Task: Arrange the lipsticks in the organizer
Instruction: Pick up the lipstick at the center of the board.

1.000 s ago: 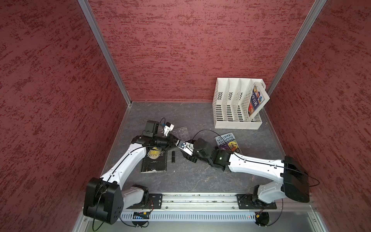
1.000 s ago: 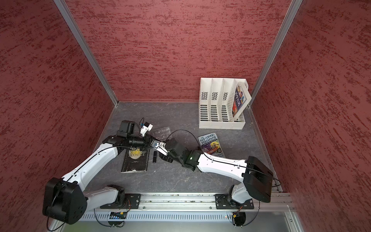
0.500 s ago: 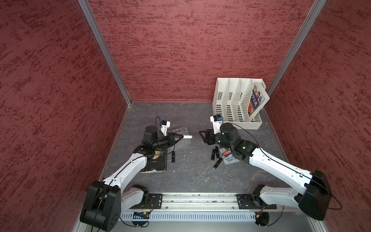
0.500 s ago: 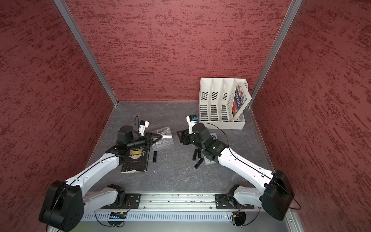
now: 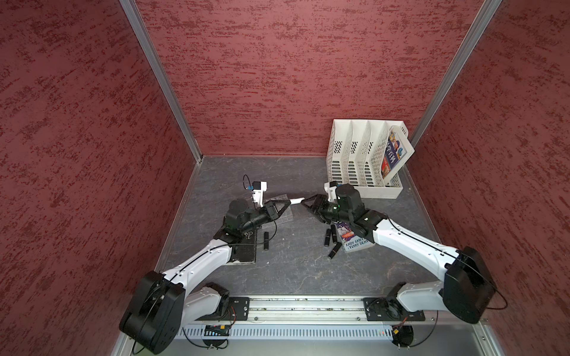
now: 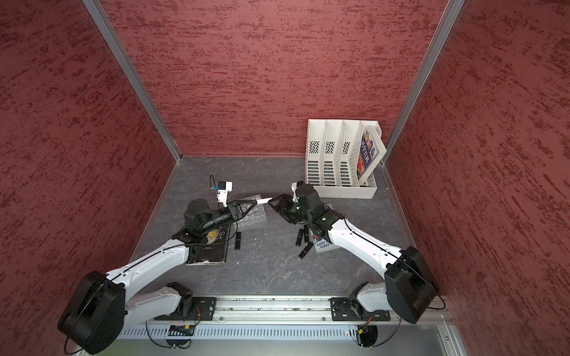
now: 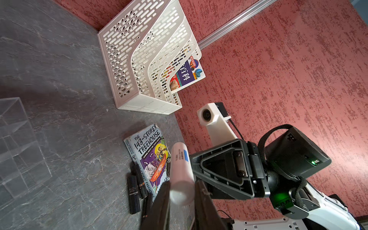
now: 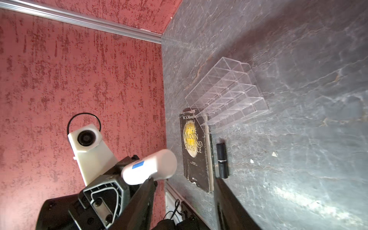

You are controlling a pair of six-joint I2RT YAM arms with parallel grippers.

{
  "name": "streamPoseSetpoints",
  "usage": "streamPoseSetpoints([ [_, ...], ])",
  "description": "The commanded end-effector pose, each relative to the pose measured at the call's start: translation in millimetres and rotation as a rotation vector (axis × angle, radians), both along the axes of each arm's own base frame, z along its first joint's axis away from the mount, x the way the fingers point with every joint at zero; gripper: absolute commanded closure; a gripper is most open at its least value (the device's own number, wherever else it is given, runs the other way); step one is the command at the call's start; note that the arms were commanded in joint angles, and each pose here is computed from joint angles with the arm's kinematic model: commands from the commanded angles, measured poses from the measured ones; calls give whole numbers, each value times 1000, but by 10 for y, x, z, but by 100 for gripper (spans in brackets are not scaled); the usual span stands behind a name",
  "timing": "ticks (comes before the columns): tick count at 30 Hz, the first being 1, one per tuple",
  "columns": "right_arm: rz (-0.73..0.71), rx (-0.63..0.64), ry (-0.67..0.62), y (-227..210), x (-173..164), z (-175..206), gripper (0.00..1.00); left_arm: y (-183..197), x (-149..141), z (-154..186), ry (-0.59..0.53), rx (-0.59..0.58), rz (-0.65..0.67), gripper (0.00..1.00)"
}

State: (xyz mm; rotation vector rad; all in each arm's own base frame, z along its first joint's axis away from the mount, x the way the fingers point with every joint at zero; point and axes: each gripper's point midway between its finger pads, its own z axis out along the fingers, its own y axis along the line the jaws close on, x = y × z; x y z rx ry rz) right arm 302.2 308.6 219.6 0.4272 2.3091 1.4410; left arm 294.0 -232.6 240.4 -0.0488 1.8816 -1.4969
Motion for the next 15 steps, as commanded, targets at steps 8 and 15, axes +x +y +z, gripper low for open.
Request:
streamPoseSetpoints([
  [8, -47, 149, -39, 92, 167, 208, 49, -96, -39, 81, -19, -78, -29, 83],
  [15, -72, 221, -48, 147, 288, 259, 58, -149, -75, 81, -14, -85, -54, 83],
])
